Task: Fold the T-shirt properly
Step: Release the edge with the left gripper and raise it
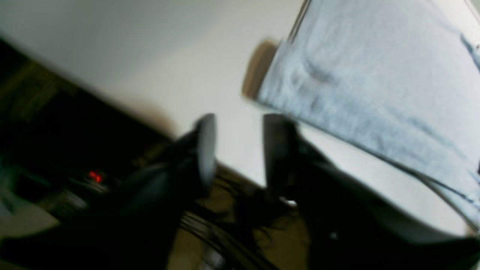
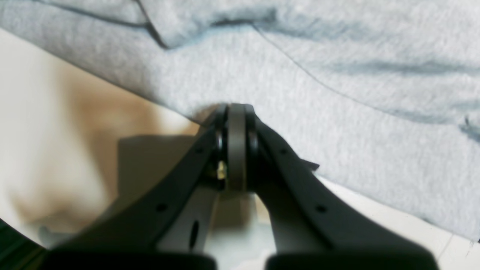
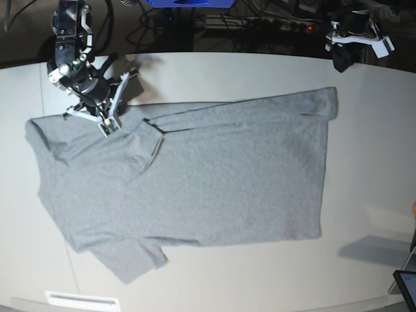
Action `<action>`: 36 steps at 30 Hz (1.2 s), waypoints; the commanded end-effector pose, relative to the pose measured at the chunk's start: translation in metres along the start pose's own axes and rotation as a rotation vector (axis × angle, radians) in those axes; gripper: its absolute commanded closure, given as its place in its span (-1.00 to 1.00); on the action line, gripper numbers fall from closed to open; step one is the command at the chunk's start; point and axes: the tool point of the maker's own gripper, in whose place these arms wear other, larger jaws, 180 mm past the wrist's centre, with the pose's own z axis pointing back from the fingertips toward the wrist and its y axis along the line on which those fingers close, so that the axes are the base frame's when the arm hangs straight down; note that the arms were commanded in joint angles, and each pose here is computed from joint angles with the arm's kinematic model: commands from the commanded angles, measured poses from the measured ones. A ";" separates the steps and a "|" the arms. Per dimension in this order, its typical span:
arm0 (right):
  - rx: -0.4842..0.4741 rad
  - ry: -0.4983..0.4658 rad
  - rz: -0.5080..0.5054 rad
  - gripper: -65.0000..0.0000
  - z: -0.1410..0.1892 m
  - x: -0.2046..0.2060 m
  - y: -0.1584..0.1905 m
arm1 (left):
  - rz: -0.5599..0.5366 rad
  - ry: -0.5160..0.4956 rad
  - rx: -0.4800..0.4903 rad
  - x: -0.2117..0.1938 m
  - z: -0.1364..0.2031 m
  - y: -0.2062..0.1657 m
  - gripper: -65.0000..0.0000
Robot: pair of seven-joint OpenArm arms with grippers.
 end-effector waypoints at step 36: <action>-0.002 -0.012 0.002 0.97 0.003 0.000 -0.001 | 0.097 0.016 -0.109 -0.002 -0.050 -0.014 0.49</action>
